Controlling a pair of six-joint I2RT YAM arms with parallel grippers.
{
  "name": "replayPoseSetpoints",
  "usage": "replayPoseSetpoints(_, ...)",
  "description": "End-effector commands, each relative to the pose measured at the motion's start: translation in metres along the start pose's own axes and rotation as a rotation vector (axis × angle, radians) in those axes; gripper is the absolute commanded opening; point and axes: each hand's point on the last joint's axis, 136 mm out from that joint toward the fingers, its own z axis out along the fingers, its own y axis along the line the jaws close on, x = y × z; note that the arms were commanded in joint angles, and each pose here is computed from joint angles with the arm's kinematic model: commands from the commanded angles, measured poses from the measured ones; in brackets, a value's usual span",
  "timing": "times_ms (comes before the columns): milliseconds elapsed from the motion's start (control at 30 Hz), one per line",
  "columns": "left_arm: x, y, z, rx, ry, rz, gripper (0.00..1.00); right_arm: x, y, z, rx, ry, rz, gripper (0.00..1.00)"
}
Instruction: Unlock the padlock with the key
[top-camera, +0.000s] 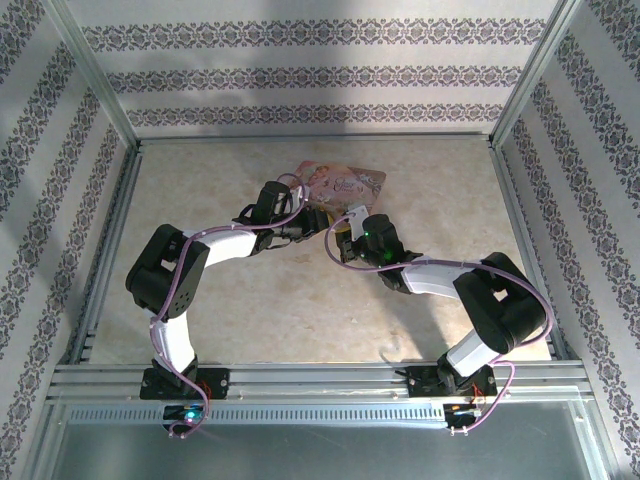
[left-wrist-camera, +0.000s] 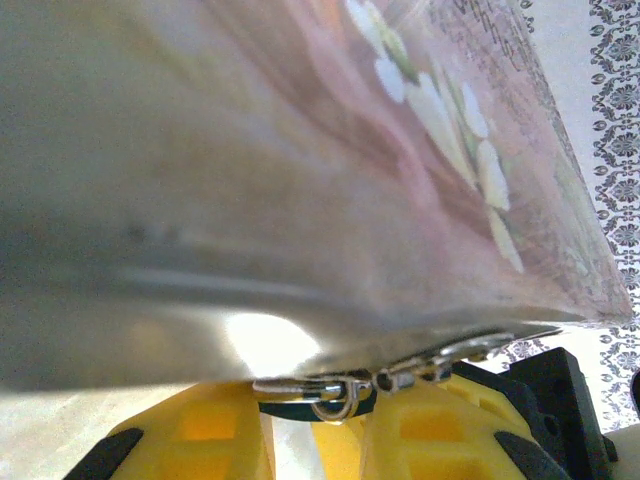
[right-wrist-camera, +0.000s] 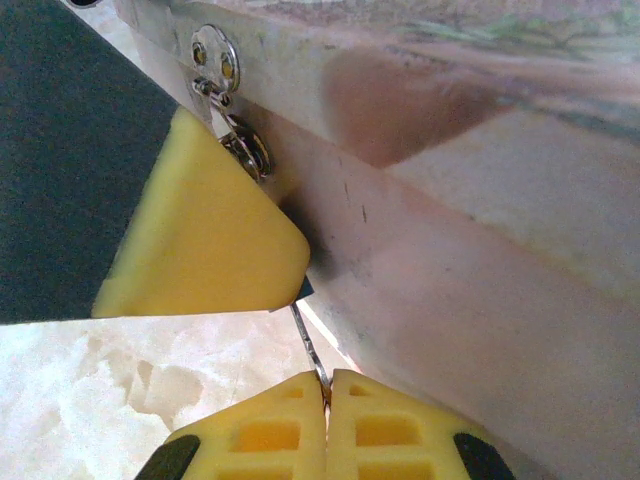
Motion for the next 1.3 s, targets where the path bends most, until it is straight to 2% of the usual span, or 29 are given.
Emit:
replayPoseSetpoints(0,0.012,-0.039,-0.003,0.105,0.064,0.015,0.11,-0.065,0.025,-0.001,-0.095,-0.204,-0.010,0.00)
replayPoseSetpoints(533,0.013,-0.041,-0.002,0.122,0.065,0.001,0.11,-0.115,0.045,-0.004,-0.209,-0.337,-0.007,0.00)
replayPoseSetpoints(933,0.013,-0.038,0.000,0.117,0.066,-0.005,0.11,-0.117,0.039,-0.004,-0.237,-0.355,0.018,0.00)
replayPoseSetpoints(1267,0.013,-0.030,0.003,0.106,0.064,-0.017,0.11,-0.092,0.032,0.004,-0.201,-0.297,0.045,0.00)
